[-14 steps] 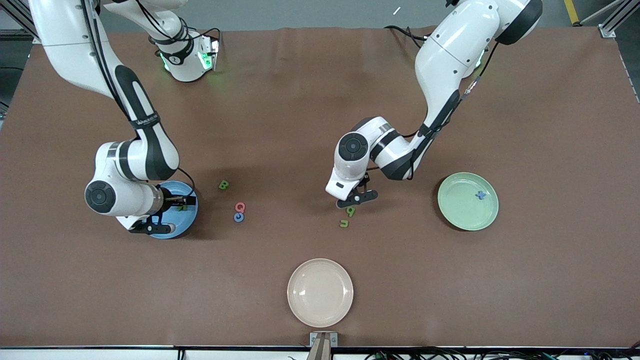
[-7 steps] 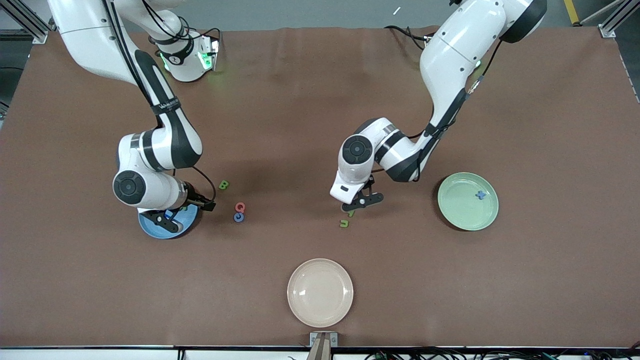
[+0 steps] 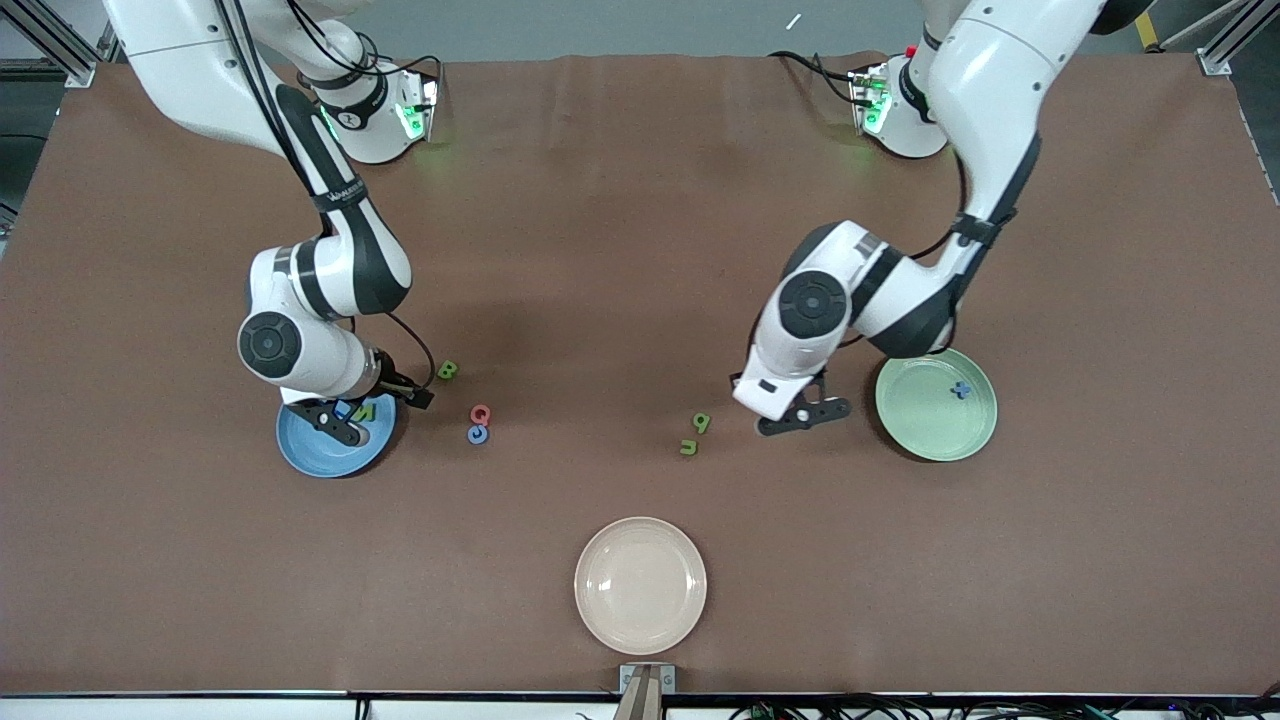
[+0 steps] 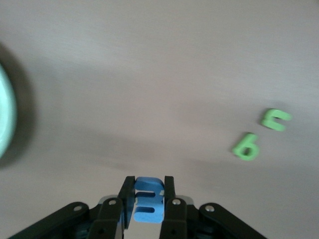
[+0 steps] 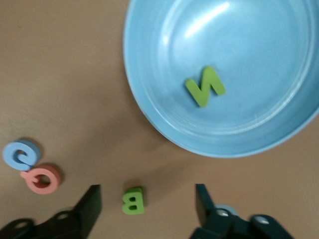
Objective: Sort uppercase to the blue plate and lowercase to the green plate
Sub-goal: 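Grasp the green B with the right gripper while the left gripper places E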
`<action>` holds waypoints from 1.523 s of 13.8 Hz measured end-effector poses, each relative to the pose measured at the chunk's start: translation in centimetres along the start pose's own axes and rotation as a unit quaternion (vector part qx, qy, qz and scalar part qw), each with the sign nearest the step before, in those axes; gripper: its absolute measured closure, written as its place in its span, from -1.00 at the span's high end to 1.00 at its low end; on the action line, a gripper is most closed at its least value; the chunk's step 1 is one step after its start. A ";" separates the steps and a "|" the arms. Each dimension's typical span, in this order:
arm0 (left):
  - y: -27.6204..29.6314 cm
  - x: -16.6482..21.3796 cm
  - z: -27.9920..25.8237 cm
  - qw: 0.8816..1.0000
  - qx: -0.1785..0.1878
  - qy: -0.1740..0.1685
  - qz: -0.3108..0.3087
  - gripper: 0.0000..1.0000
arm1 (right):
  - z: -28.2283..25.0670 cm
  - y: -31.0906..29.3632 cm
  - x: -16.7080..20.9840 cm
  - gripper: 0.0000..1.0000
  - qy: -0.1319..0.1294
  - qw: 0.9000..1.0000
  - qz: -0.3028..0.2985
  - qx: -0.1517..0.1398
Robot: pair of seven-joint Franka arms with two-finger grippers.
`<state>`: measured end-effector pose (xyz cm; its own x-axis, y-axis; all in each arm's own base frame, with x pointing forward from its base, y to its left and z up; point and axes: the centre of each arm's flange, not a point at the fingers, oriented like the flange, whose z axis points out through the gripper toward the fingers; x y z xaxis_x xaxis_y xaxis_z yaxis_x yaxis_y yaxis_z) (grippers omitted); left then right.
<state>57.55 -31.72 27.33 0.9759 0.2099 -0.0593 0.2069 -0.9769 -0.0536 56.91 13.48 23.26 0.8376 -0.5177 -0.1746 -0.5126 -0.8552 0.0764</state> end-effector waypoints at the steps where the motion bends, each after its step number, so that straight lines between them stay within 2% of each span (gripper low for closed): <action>1: -2.2 0.7 0.0 1.000 0.000 -0.007 0.004 -0.45 | 0.2 0.1 -0.5 0.46 0.002 1.000 0.005 0.000; 5: -10.8 2.9 0.8 1.000 0.002 -0.025 0.017 -0.45 | 1.8 -1.4 -3.2 0.40 0.024 0.999 0.022 0.014; 9: -17.4 4.0 3.6 0.999 -0.010 -0.001 0.043 -0.45 | 2.6 -1.5 -3.7 0.37 0.039 0.999 0.026 0.026; 12: -21.2 4.1 5.8 0.998 -0.003 0.015 0.058 -0.45 | 3.3 -1.0 -3.8 0.28 0.052 0.998 0.027 0.038; 16: -24.7 4.2 7.5 0.997 0.000 0.022 0.076 -0.45 | 4.0 -1.0 -3.7 0.24 0.062 0.997 0.028 0.047; 21: -25.9 4.3 9.6 0.996 0.003 0.024 0.092 -0.45 | 5.2 -1.1 -4.1 0.24 0.059 0.997 0.024 0.042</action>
<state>55.73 -5.17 18.91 0.9994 0.0260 -0.0211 0.0249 -0.9984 -0.0514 53.07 16.67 18.80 0.8253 -0.5620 -0.0552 -0.5629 -0.8265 -0.0015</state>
